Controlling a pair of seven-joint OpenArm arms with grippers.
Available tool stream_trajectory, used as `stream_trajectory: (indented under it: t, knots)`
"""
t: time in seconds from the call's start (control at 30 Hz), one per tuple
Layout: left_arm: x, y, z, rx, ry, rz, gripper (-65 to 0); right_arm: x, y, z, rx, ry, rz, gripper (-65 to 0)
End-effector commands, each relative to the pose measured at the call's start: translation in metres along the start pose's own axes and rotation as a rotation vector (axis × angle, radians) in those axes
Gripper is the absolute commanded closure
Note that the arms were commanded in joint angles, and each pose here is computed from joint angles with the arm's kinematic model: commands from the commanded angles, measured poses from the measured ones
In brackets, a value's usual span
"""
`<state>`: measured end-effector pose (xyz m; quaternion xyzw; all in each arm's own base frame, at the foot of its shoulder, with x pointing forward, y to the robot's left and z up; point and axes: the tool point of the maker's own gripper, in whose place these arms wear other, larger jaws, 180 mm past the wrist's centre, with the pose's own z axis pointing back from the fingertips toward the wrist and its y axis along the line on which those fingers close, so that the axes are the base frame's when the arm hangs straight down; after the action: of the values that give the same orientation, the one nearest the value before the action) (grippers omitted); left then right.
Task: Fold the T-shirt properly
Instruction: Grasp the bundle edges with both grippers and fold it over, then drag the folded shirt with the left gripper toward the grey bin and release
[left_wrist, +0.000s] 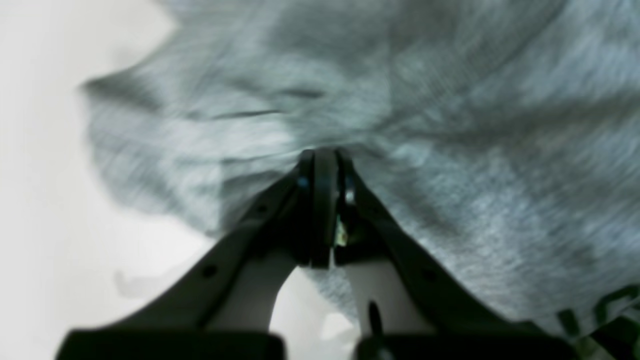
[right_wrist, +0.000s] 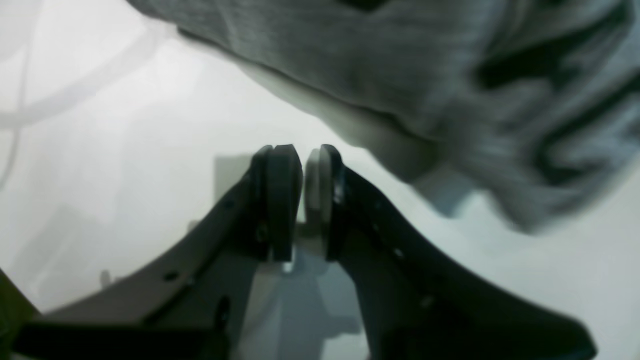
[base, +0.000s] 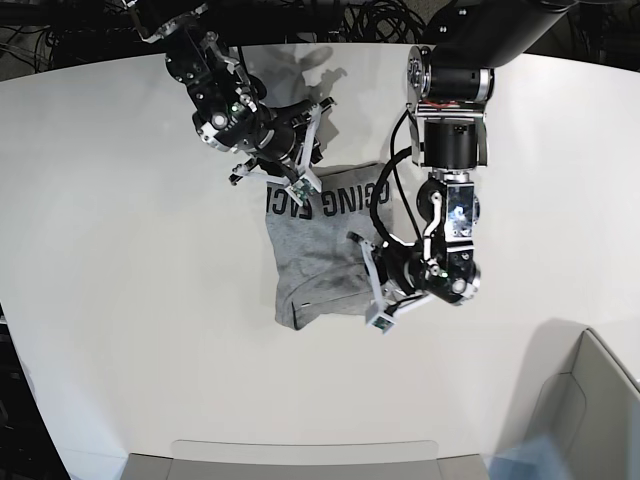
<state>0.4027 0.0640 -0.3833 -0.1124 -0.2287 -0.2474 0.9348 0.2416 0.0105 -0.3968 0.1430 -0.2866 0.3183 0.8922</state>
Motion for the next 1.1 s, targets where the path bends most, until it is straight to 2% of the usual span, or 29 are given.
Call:
stream_trajectory:
  t: [0.0,0.1,0.17,0.27,0.4,0.47,0.7,0.9,1.07]
  knots:
    - [0.024,0.018,0.017,0.035,-0.075,0.022,0.0,0.010,-0.009,0.015,-0.022,-0.060,-0.003,-8.7]
    - [0.031,0.041,0.034,0.060,-0.146,0.113,0.0,0.010,-0.036,0.045,-0.110,-0.119,-0.066,-8.7]
    - [0.034,0.049,0.045,0.083,-0.178,0.134,0.0,0.009,-0.065,0.067,-0.197,-0.160,-0.127,-8.7]
    - [0.043,0.034,0.054,0.079,-0.188,0.123,0.0,-0.001,-0.107,0.090,-0.317,-0.177,-0.208,-8.2]
    - [0.033,0.003,0.058,0.069,-0.217,0.125,0.0,-0.021,-0.154,0.113,-0.449,-0.172,-0.301,0.0]
    - [0.034,-0.018,0.062,0.054,-0.240,0.059,0.0,-0.030,-0.170,0.121,-0.496,-0.166,-0.332,0.0]
    - [0.028,-0.085,0.046,-0.063,-0.305,-0.063,0.0,-0.067,-0.187,0.116,-0.523,-0.085,-0.408,0.0]
    - [0.025,-0.118,0.036,-0.127,-0.332,-0.115,0.0,-0.074,-0.185,0.111,-0.512,-0.065,-0.419,0.0]
    - [-0.001,-0.130,-0.006,-0.209,-0.208,-0.079,0.0,-0.078,-0.182,0.110,-0.508,-0.055,-0.422,0.0]
